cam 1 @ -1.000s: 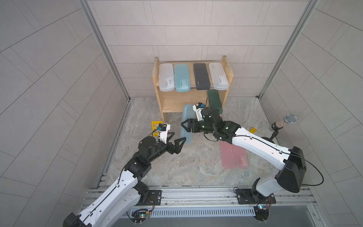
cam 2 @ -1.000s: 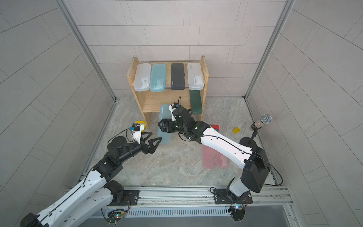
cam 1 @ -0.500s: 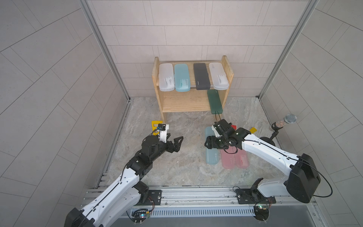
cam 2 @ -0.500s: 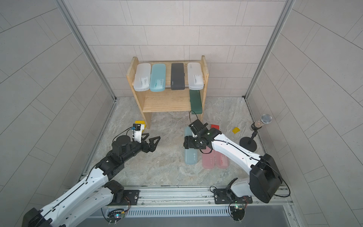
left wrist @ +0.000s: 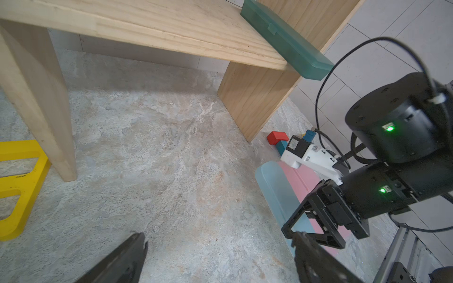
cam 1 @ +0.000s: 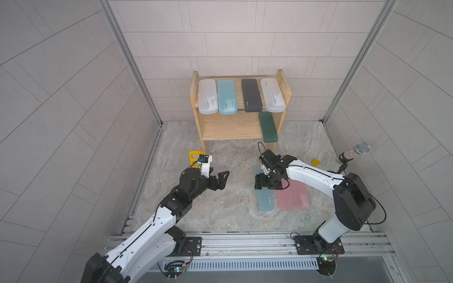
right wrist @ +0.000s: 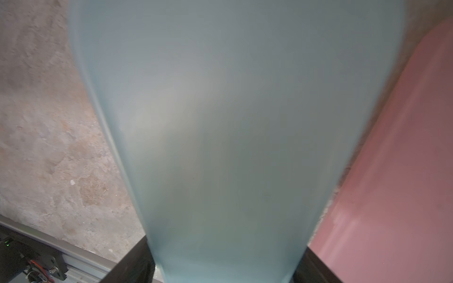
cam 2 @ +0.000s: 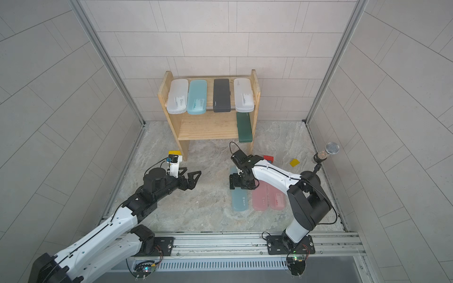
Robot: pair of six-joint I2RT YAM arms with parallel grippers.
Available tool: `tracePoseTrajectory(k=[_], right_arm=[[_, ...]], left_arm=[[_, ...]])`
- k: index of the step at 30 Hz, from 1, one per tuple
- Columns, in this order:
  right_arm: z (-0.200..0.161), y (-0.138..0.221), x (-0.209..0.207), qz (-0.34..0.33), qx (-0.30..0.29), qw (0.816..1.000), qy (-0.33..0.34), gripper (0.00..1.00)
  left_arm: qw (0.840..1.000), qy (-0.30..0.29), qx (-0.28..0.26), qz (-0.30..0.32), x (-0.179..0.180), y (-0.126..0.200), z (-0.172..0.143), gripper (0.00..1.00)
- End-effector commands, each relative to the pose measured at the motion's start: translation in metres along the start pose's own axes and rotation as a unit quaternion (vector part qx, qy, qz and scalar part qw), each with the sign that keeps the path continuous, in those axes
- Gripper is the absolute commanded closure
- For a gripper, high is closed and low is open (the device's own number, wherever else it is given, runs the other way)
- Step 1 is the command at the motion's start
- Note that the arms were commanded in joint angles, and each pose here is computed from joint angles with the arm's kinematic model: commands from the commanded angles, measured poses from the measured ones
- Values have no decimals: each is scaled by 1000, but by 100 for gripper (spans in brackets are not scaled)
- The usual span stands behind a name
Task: Remove the pencil cases from the shelf
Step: Place the pencil case at the center of the board.
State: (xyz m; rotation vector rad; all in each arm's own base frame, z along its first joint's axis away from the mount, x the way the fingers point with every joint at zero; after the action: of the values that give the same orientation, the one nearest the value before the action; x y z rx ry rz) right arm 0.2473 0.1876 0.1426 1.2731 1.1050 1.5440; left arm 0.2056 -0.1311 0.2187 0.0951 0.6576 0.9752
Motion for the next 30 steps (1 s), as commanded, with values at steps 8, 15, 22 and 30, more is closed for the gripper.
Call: tracePoseTrajectory(k=[8, 15, 22, 30], right_arm=[[1, -7, -15, -43, 10, 999, -3, 39], [3, -10, -18, -52, 11, 999, -5, 23], [3, -11, -22, -61, 7, 998, -5, 11], [5, 15, -19, -55, -37, 998, 0, 0]], left_arm=[[1000, -3, -12, 1, -1, 1, 9, 0], [1000, -3, -10, -1, -2, -2, 12, 0], [1000, -3, -13, -4, -4, -1, 16, 0], [999, 4, -12, -47, -17, -2, 27, 0]])
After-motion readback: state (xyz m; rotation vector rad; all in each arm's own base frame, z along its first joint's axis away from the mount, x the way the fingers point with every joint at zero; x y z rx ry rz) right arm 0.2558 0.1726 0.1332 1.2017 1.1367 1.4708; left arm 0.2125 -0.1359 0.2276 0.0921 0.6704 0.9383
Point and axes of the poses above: each gripper's point midway between its finger pads, its own y axis back along the fingers, its own x axis along the line the jaws close on, z = x × y, the point moved 8 cm from there along y, back along the fingers, and after that the axes turned 6 degrees about y, right-handed, at the moved point
